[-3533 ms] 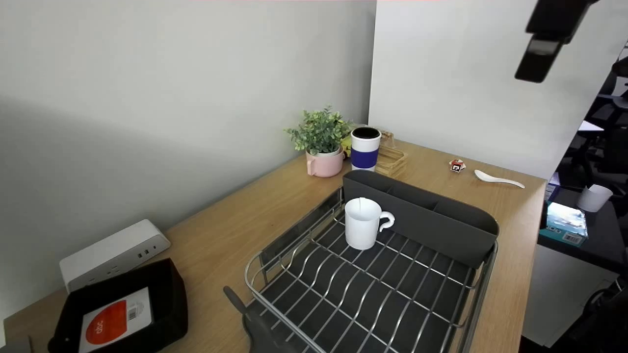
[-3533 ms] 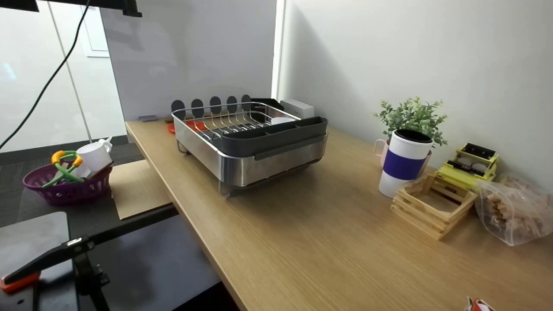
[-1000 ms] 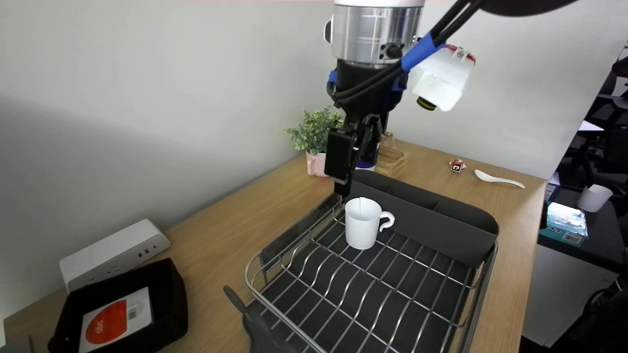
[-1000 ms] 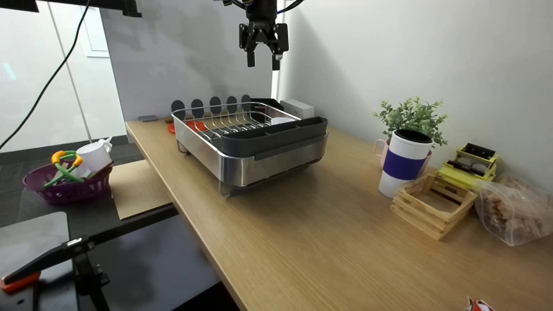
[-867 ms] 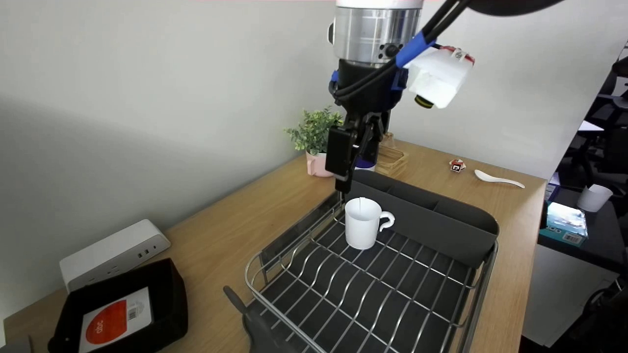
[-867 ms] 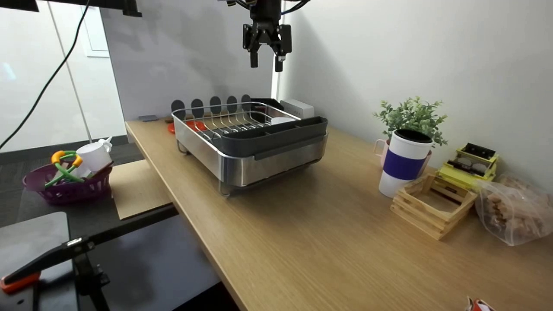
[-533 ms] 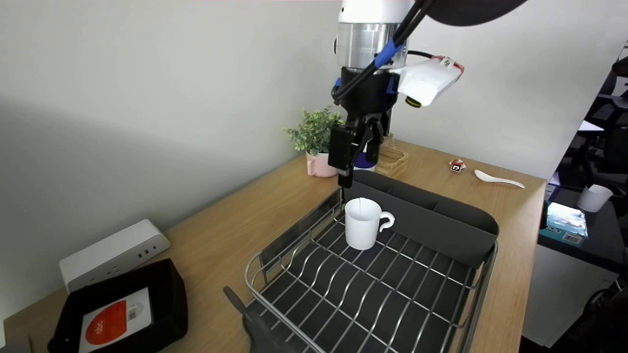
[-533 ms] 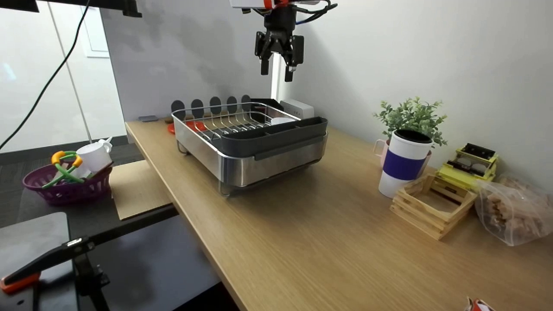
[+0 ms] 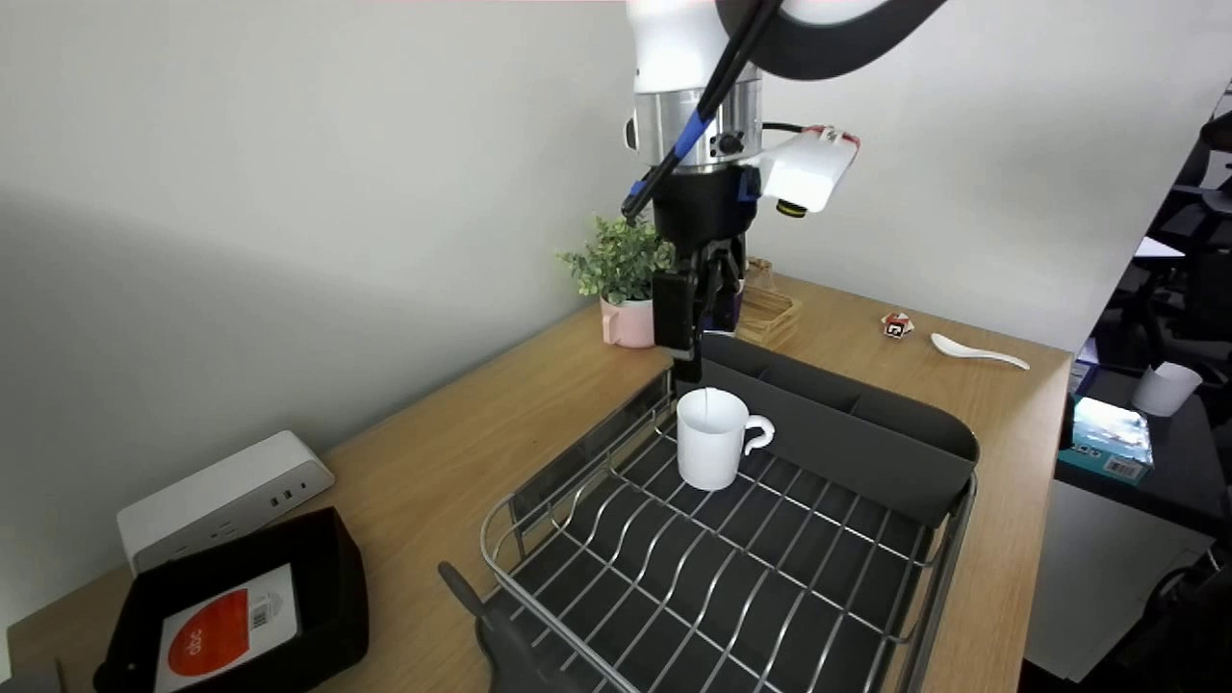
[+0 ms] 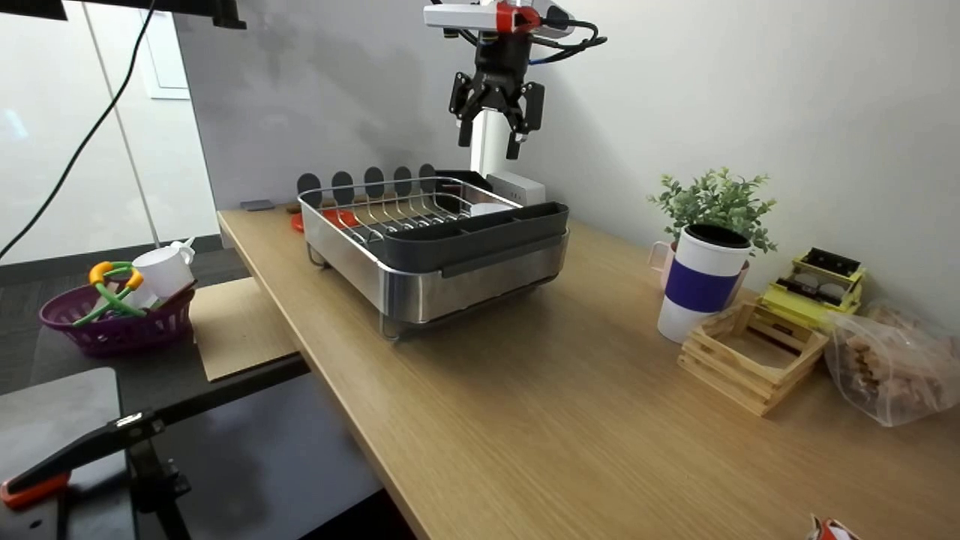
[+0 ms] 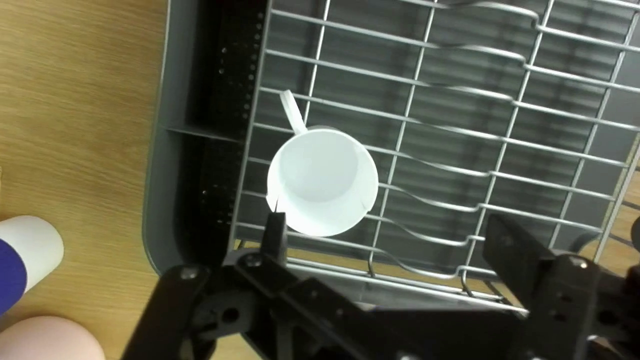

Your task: Remove the white cup from the dish rack and put it on the counter top

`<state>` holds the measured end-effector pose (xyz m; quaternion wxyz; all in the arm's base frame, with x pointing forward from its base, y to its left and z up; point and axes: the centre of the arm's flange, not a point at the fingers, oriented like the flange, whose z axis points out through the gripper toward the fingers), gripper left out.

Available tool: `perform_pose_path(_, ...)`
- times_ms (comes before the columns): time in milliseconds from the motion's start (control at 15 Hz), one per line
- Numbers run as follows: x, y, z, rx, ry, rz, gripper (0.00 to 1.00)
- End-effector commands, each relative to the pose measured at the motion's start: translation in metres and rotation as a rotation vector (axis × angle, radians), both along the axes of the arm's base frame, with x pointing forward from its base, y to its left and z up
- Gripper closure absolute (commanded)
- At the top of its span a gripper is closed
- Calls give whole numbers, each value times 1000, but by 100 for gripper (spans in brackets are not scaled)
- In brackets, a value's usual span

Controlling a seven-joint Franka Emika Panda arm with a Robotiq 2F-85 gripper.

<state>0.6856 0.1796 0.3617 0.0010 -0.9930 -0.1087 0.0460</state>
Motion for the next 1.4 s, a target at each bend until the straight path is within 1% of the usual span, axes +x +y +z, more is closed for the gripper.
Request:
perform_pose_path(0,34,4,-1,5,96,63,0)
perform_pose_path(200,43,3,-9,-6,169,79,0)
perform_pose_path(267,40,2,-7,-15,174,75,0)
perform_pose_path(333,15,-2,-12,-19,145,60,0)
perform_pose_path(533,20,-2,-14,-19,159,59,0)
perform_pose_path(667,17,-3,-10,-9,128,57,0)
perform_pose_path(867,26,-3,-20,-9,73,132,0)
perform_pose_path(1067,34,-1,-32,14,3,216,0)
perform_pose_path(1200,40,2,-42,39,-22,261,0)
perform_pose_path(1333,43,7,-52,67,-24,258,0)
